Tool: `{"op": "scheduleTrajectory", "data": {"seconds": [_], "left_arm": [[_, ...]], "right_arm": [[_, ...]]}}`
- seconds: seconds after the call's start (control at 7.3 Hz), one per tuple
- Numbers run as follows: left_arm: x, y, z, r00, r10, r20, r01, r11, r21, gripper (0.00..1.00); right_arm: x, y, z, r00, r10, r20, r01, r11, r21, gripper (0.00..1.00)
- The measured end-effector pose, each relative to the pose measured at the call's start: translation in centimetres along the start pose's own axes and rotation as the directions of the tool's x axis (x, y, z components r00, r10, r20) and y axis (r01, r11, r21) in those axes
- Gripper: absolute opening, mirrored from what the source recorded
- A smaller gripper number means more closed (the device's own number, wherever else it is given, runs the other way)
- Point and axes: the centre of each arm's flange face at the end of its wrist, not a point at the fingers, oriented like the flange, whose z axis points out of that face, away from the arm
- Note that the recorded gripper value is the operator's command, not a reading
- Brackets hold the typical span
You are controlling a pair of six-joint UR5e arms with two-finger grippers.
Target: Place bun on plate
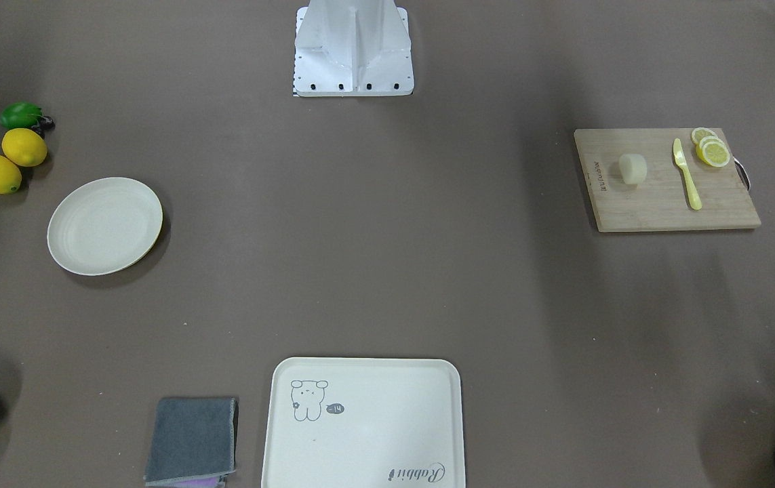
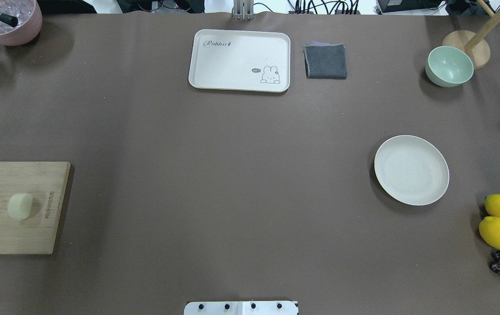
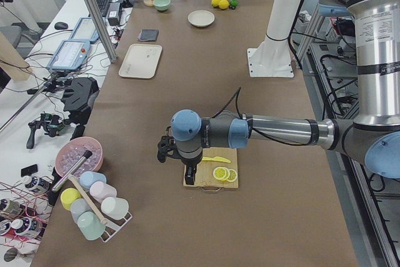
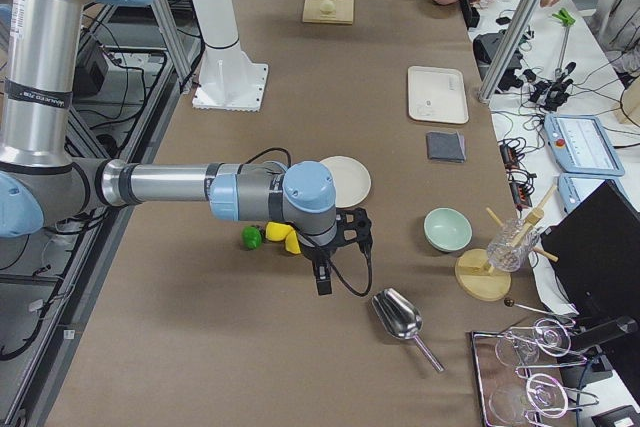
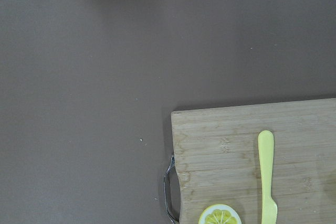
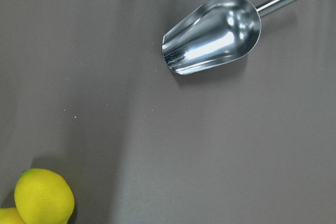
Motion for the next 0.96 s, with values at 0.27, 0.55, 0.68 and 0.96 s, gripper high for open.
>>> {"op": "scheduleTrajectory", "data": {"seconds": [0.27, 0.55, 0.68, 0.96], "left_arm": [[0.1, 0.0, -0.2, 1.0, 0.002, 0.0, -0.002, 1.0, 0.005, 0.97], [0.3, -0.2, -0.5, 1.0, 0.008, 0.001, -0.008, 1.0, 0.011, 0.97], [0.6, -0.5, -0.7, 1.0, 0.015, 0.001, -0.015, 1.0, 0.016, 0.97], [2.2, -1.7, -2.2, 0.999, 0.046, -0.004, -0.046, 0.998, 0.051, 0.97]], "right_arm": [[0.1, 0.4, 0.2, 1.0, -0.014, -0.002, 0.014, 1.0, 0.002, 1.0], [0.1, 0.5, 0.1, 1.0, -0.022, -0.003, 0.022, 1.0, 0.008, 1.0], [0.0, 0.4, -0.1, 1.0, -0.026, -0.005, 0.026, 1.0, 0.013, 1.0], [-0.4, -0.2, -0.6, 0.998, -0.054, -0.018, 0.054, 0.997, 0.052, 1.0]]}}
